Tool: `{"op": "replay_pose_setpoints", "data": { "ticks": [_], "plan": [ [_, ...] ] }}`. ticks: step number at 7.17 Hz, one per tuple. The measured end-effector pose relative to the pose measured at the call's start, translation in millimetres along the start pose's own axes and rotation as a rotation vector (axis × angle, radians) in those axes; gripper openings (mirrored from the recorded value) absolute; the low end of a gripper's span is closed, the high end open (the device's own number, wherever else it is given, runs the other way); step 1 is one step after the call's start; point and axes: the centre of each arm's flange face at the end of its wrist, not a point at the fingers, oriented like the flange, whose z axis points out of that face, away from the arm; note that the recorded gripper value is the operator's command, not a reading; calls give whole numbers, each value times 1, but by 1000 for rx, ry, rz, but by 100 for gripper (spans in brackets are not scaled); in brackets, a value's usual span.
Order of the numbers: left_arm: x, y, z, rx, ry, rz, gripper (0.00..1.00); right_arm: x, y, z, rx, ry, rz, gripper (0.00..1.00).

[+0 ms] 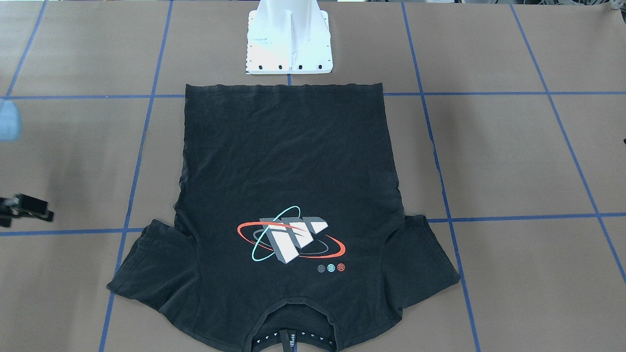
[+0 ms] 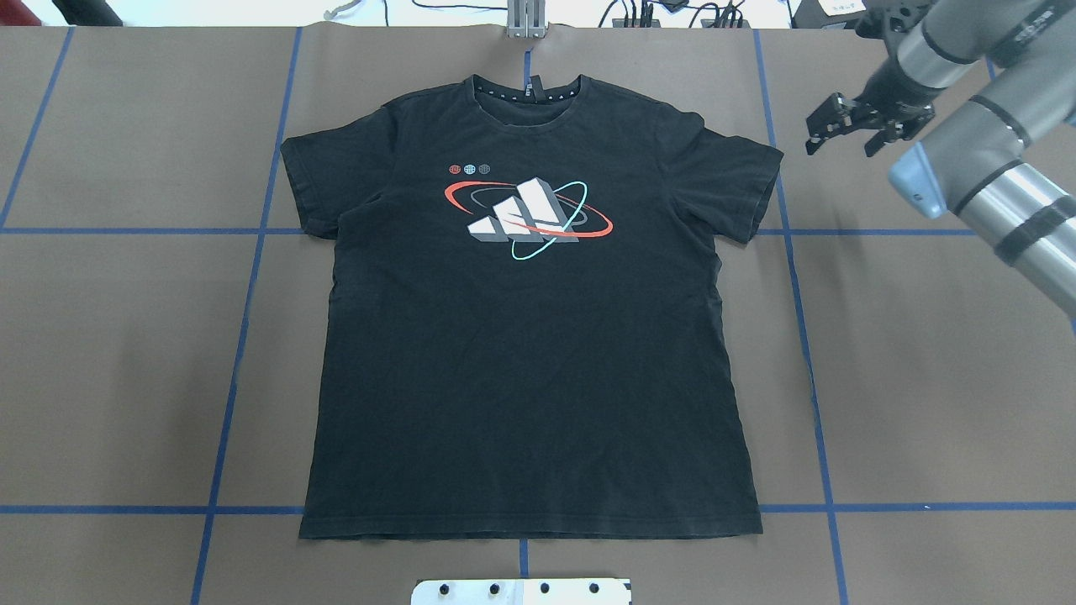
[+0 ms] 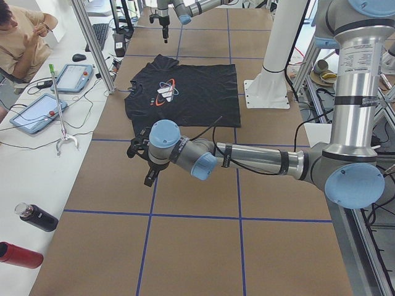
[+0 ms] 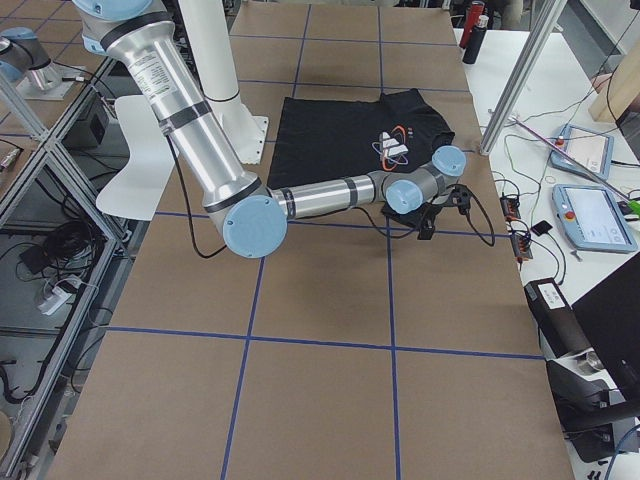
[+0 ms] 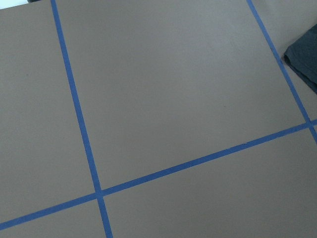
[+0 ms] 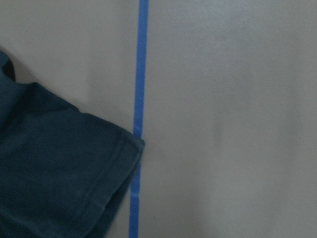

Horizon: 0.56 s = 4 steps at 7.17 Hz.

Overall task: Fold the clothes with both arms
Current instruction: 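Move the right gripper toward the shirt's shoulder farthest from the robot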

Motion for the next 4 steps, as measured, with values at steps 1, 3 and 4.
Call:
{"op": "replay_pose_setpoints", "data": {
  "ticks": [1,3,4],
  "plan": [
    [0,0,1,1,0,2,99,-7,-3,13,79,4,-33,93],
    [1,0,2,-2,0,5,99,-3,-6,34,179,4,-84,85],
    [1,0,4,-5,2,6,99,-5,-8,39,219,8,-107,82]
  ]
}}
